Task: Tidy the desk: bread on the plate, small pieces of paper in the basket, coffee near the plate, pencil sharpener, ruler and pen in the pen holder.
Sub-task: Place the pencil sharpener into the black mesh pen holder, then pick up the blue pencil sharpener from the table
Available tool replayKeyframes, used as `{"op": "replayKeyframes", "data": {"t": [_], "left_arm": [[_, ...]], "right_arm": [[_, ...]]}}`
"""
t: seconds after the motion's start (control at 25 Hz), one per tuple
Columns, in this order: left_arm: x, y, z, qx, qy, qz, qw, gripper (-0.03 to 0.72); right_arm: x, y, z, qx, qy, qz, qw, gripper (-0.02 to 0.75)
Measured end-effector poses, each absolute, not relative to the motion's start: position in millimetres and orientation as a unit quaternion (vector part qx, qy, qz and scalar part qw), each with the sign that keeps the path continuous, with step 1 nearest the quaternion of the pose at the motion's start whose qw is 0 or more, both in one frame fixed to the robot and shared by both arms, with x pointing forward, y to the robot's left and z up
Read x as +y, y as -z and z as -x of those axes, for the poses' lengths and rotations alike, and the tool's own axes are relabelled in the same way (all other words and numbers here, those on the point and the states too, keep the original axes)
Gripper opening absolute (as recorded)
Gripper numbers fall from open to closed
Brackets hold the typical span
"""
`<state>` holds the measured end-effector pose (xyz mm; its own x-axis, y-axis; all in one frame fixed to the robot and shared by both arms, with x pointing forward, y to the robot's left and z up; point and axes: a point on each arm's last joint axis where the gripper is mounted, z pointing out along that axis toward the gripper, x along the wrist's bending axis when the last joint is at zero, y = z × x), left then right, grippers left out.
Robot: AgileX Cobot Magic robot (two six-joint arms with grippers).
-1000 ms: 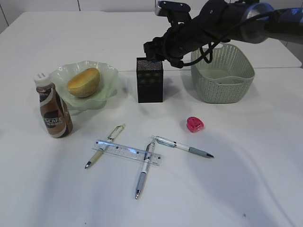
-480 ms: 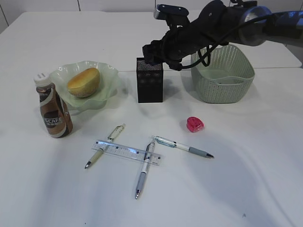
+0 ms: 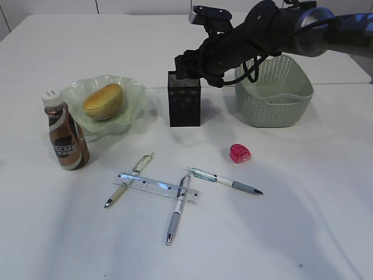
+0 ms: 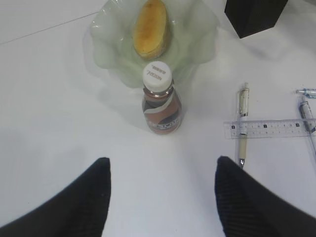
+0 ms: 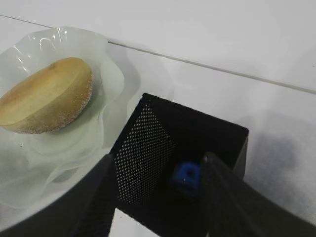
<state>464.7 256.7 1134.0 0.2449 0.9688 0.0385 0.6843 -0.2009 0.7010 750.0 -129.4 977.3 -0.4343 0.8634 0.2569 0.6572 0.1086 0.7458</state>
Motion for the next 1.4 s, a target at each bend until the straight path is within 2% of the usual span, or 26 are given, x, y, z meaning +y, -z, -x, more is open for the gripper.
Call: {"op": "replayKeyframes", "data": {"t": [0.28, 0.36, 0.56, 0.64, 0.68, 0.92, 1.24, 1.28, 1.4], "left_arm": [[256.7, -1133.7, -464.4, 0.563, -0.245, -0.735, 0.286, 0.466], [256.7, -1133.7, -464.4, 0.563, -0.245, -0.735, 0.286, 0.466], [256.9, -1133.0, -463.7, 0.564, -0.242, -0.737, 0.283, 0.466], [257.0, -1132.4, -463.1, 0.565, -0.239, -0.738, 0.279, 0.466], [257.0, -1132.2, -462.9, 0.566, -0.238, -0.739, 0.278, 0.466], [257.1, -1131.4, -462.1, 0.567, -0.234, -0.741, 0.274, 0.466], [256.8, -1130.4, -460.8, 0.570, -0.226, -0.742, 0.271, 0.466], [256.9, -1130.1, -460.5, 0.570, -0.224, -0.743, 0.269, 0.466], [257.0, -1129.3, -459.5, 0.572, -0.220, -0.745, 0.264, 0.466]], "right_arm": [[-125.3, -995.0, -749.8, 0.744, -0.429, -0.500, 0.108, 0.426], [-122.7, -1022.2, -747.7, 0.771, -0.424, -0.464, 0.106, 0.426], [-123.3, -1050.6, -738.7, 0.807, -0.394, -0.431, 0.091, 0.426], [-123.3, -1050.6, -738.7, 0.807, -0.394, -0.431, 0.091, 0.426], [-126.8, -1065.5, -730.1, 0.822, -0.363, -0.432, 0.077, 0.426], [-143.2, -1099.9, -707.8, 0.831, -0.301, -0.457, 0.094, 0.426], [-158.4, -1142.8, -688.2, 0.793, -0.298, -0.514, 0.137, 0.426], [-162.8, -1159.0, -676.8, 0.786, -0.302, -0.519, 0.147, 0.426], [-167.0, -1170.3, -663.1, 0.785, -0.303, -0.520, 0.149, 0.426]]}}
